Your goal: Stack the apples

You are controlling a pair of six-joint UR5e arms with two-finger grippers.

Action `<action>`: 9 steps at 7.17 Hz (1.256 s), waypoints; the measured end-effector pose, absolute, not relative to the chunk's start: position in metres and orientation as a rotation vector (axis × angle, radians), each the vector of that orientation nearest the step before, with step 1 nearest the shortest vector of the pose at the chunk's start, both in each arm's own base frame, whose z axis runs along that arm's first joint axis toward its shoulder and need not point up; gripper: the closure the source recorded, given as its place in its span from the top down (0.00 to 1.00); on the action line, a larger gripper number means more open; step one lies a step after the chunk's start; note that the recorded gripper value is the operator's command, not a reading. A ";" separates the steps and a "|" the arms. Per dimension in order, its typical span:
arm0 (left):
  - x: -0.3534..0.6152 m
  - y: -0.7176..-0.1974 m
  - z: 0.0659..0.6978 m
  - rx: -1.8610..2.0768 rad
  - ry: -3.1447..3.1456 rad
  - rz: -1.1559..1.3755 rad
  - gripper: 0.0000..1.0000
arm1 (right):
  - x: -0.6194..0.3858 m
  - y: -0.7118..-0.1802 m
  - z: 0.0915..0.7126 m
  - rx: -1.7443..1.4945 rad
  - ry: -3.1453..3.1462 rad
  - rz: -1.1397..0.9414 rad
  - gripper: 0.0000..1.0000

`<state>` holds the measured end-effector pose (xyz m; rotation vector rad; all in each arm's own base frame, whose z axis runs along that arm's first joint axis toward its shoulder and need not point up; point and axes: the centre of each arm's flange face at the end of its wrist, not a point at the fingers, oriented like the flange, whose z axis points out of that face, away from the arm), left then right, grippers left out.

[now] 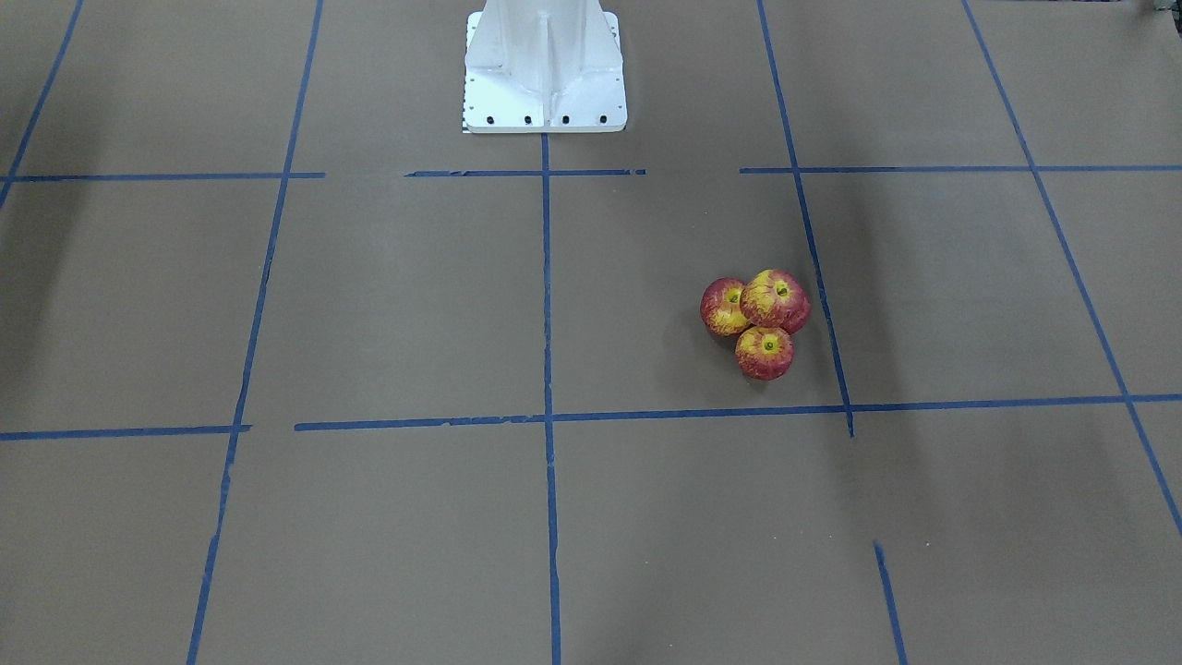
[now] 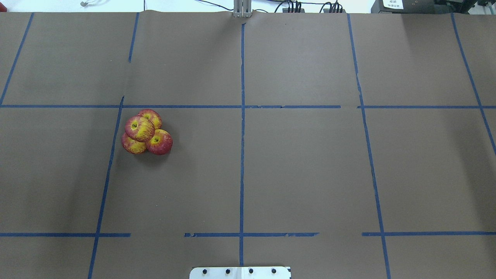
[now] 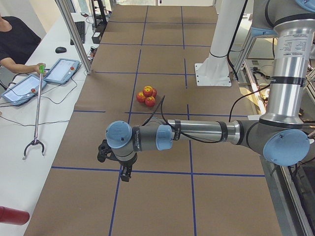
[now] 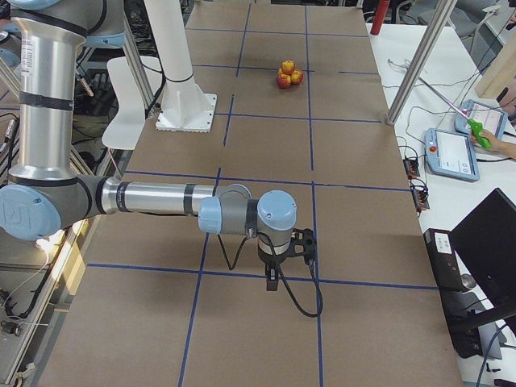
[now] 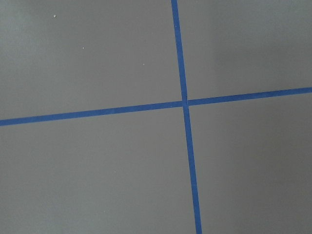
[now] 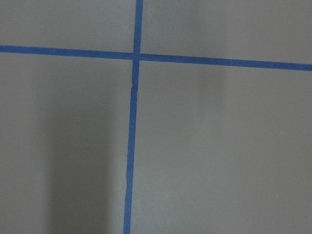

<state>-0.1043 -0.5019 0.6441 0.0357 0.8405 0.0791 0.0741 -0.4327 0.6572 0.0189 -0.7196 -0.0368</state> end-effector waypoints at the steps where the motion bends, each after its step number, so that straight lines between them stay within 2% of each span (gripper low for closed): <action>1: -0.104 -0.500 0.643 0.016 0.829 0.066 1.00 | 0.074 -0.433 0.657 0.019 -0.720 -0.037 1.00; 9: -0.101 -0.501 0.647 0.026 0.792 0.061 1.00 | 0.074 -0.432 0.658 0.017 -0.719 -0.036 1.00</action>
